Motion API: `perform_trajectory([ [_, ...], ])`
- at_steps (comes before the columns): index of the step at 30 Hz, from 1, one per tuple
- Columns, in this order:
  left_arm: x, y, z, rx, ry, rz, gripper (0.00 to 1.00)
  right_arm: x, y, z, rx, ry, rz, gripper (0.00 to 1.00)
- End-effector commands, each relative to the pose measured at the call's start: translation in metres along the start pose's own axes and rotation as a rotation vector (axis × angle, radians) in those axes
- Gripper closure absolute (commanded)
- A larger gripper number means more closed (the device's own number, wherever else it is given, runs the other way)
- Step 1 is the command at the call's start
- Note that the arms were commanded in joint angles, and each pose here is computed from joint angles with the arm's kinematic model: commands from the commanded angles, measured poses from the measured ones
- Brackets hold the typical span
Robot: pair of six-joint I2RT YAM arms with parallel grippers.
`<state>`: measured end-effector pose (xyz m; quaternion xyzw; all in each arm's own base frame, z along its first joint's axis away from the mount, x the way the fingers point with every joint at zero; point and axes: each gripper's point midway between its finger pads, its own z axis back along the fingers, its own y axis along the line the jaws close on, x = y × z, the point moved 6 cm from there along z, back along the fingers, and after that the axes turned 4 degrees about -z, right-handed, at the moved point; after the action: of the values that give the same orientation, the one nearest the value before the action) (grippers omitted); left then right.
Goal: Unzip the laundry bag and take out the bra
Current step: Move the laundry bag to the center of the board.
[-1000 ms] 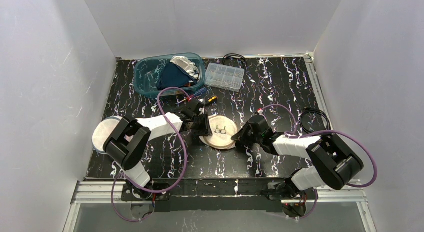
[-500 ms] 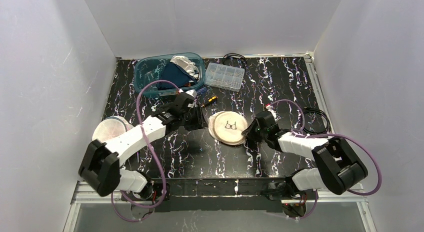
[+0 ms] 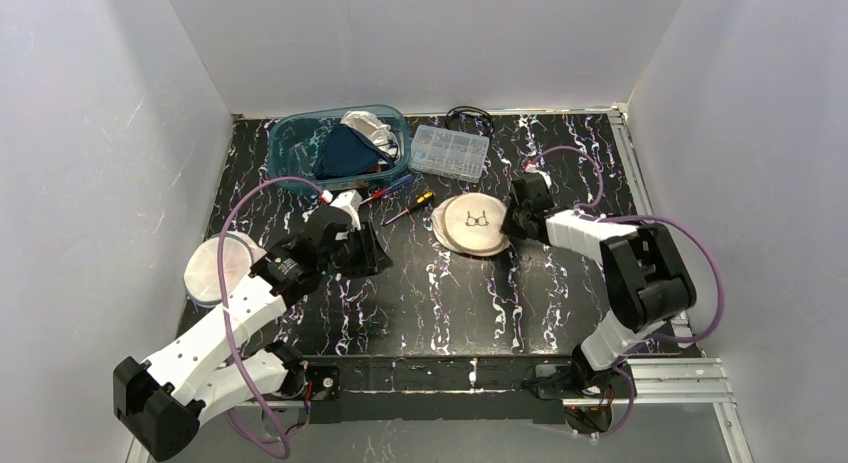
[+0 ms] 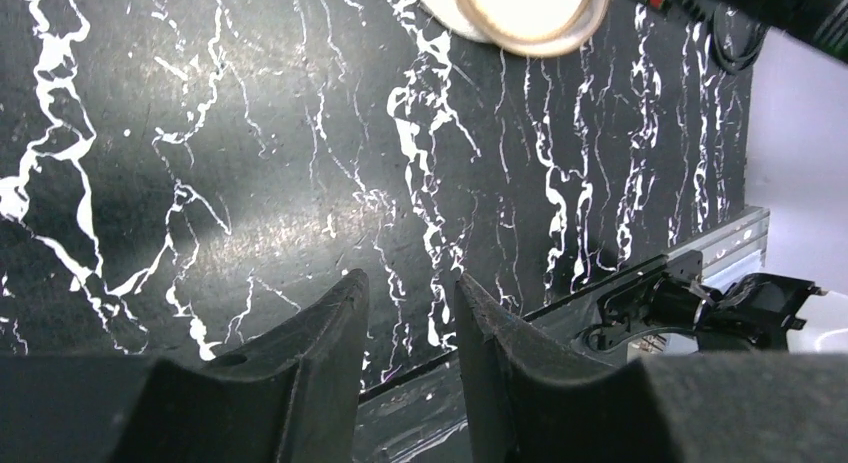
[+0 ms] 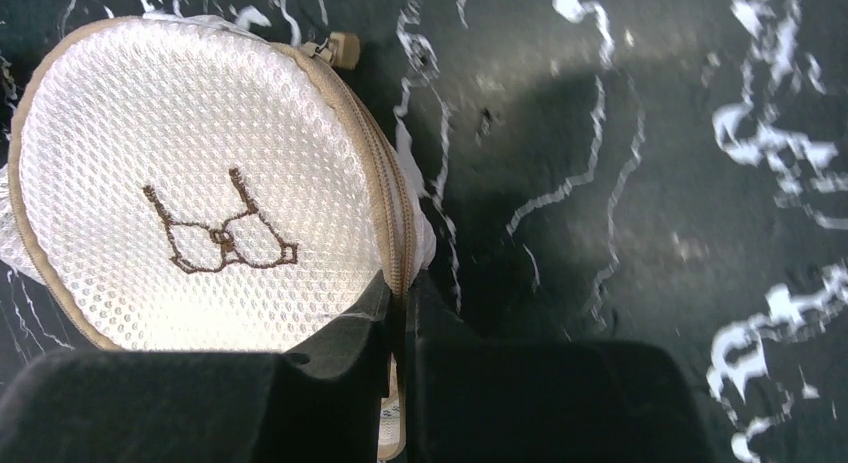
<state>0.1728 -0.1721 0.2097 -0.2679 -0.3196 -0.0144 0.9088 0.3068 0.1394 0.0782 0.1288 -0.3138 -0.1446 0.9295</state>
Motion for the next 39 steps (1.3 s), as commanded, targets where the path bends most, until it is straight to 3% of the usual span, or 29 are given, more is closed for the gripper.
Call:
perform_trajectory([
  [1,-0.017,0.014,0.007,0.035,0.038,0.003,0.64,0.021,0.012,-0.016,0.013,0.005,0.088,0.97],
  [10,-0.026,0.02,0.006,0.038,0.057,0.0,0.64,0.028,0.024,-0.047,0.025,0.053,0.083,0.96],
  [18,-0.028,0.022,-0.001,0.046,0.07,0.004,0.63,0.03,0.024,-0.049,0.024,0.048,0.057,0.93],
  [22,-0.028,0.023,-0.003,0.052,0.067,0.003,0.63,0.034,0.026,-0.043,0.035,0.035,0.053,0.81],
  [28,-0.029,0.023,-0.003,0.051,0.074,0.004,0.63,0.043,0.034,-0.028,0.073,0.02,0.045,0.57],
  [39,-0.03,0.024,0.001,0.052,0.07,0.009,0.63,0.055,0.041,0.019,0.132,-0.034,0.041,0.27],
])
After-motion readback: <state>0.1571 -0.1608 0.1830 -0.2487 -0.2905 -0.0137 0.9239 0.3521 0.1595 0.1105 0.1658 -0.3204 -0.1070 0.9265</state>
